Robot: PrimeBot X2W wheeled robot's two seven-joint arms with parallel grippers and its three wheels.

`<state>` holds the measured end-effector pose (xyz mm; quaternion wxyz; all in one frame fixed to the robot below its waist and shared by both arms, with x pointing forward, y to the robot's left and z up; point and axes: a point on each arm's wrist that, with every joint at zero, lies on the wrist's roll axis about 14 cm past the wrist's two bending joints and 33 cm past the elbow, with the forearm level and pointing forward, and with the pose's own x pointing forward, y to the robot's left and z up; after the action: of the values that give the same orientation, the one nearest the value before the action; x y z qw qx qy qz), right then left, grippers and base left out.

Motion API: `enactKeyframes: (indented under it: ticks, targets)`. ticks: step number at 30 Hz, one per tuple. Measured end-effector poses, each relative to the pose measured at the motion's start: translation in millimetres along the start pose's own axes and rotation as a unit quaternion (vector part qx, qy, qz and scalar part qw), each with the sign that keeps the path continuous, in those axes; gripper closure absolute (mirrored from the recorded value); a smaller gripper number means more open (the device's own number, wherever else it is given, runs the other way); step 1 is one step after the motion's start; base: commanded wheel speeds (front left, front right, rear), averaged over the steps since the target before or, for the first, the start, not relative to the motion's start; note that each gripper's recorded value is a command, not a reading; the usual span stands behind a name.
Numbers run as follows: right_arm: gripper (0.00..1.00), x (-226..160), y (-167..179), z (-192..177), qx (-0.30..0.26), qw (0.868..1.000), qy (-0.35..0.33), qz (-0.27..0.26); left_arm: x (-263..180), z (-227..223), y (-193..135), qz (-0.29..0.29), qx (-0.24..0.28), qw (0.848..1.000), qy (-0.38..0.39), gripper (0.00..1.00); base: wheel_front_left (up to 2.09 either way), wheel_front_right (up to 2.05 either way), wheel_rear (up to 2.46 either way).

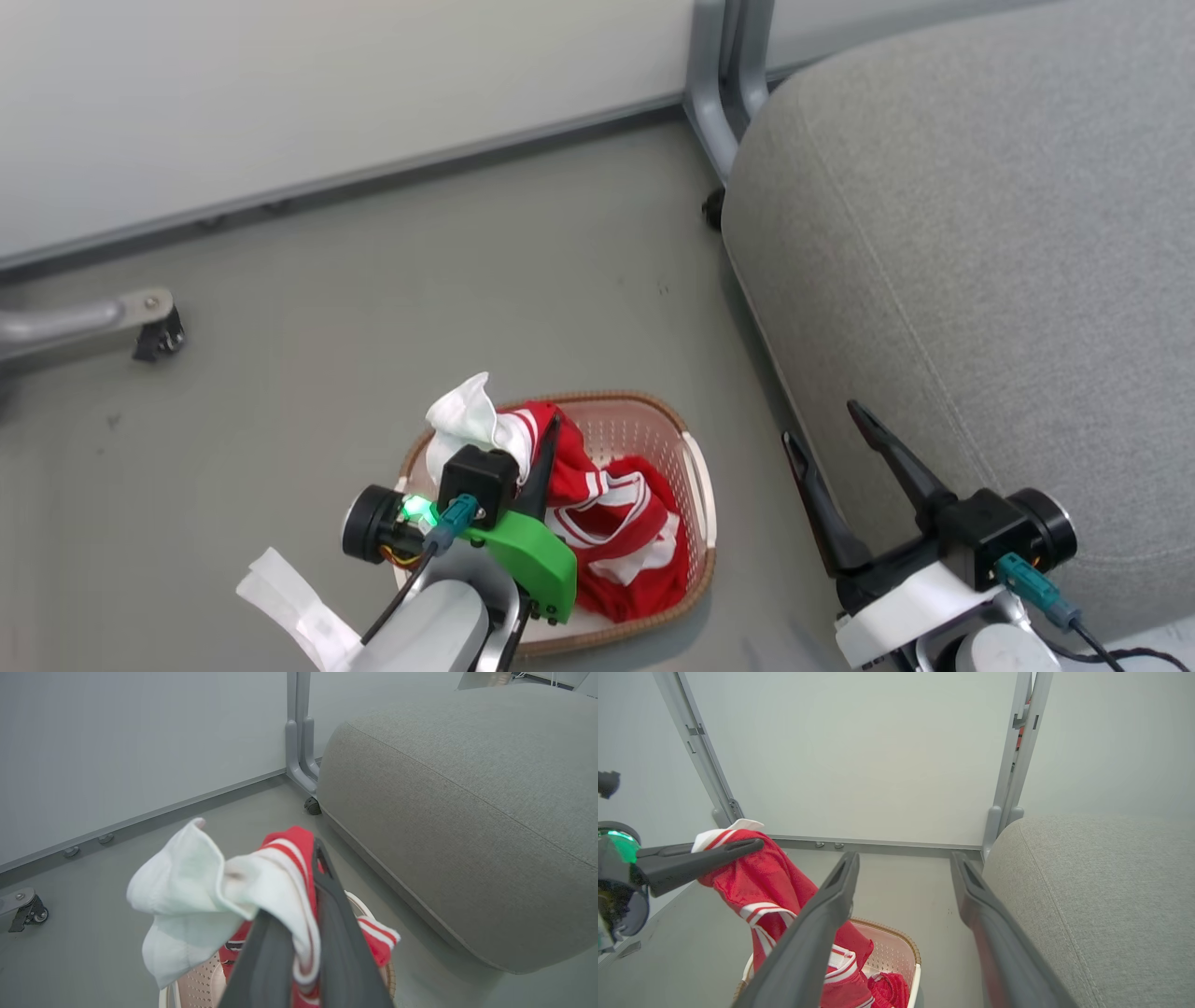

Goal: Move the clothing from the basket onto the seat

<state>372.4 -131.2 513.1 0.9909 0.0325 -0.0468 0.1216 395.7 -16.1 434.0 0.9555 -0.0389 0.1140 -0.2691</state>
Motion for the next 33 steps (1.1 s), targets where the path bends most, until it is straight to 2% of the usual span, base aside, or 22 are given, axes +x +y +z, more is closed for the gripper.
enactKeyframes:
  ticks: [5,13,22,33]
  targets:
    - [0.00,-10,9,18,-0.002,1.000,-0.025,0.007,-9,57,-8,-0.006,0.022,0.996,-0.085,1.00,0.00,0.00,0.00]
    - [0.00,-20,20,30,0.001,0.999,-0.044,0.015,-27,128,-31,-0.035,0.045,0.979,-0.196,1.00,0.00,0.00,0.00]
    - [0.00,-23,25,28,0.009,0.999,-0.041,0.019,-31,163,-47,-0.056,0.064,0.965,-0.248,1.00,0.00,0.00,0.00]
    - [0.00,-16,42,32,0.008,0.998,-0.047,0.051,-29,170,-71,-0.095,0.070,0.959,-0.256,1.00,0.00,0.00,0.00]
